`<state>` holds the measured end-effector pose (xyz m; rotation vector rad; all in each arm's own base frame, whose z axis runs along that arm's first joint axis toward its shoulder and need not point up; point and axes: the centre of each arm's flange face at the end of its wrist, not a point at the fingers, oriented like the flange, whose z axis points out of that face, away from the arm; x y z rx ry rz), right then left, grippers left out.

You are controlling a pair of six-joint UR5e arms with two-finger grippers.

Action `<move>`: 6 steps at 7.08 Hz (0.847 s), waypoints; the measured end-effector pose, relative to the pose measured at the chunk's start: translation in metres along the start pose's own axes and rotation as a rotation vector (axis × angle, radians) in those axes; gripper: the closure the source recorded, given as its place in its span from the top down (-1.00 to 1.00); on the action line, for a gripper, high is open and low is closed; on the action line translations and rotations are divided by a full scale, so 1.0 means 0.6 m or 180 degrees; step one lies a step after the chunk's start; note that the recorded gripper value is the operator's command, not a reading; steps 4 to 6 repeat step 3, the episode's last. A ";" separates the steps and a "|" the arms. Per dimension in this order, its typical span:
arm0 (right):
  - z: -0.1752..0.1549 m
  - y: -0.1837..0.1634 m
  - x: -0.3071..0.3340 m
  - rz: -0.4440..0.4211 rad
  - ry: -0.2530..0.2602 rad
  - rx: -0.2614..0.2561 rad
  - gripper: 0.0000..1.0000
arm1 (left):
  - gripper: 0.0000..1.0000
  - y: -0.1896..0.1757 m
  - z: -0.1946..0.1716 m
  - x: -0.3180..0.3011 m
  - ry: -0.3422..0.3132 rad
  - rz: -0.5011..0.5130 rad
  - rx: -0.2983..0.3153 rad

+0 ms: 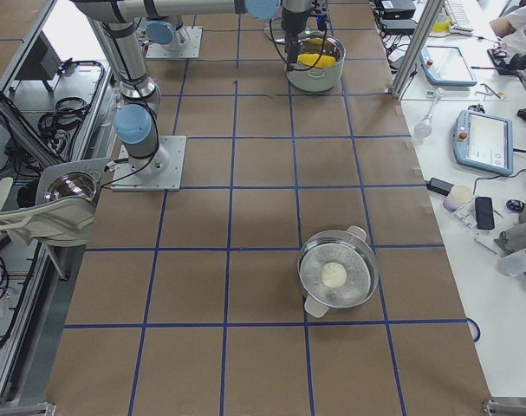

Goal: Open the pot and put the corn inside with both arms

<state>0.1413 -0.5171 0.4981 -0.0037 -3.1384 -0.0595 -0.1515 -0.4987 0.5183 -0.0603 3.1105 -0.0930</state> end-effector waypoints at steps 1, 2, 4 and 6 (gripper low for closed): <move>-0.003 0.003 0.006 0.0025 -0.0015 -0.0012 1.00 | 1.00 0.000 -0.003 0.006 0.0006 0.0110 0.0081; -0.006 0.006 0.008 0.0035 -0.0020 -0.0015 1.00 | 1.00 0.003 -0.008 0.007 0.0005 0.0167 0.0140; -0.008 0.008 0.008 0.0045 -0.0023 -0.0013 1.00 | 1.00 0.007 -0.014 0.007 0.0004 0.0186 0.0175; -0.008 0.008 0.008 0.0045 -0.0023 -0.0013 1.00 | 1.00 0.007 -0.014 0.007 0.0004 0.0186 0.0175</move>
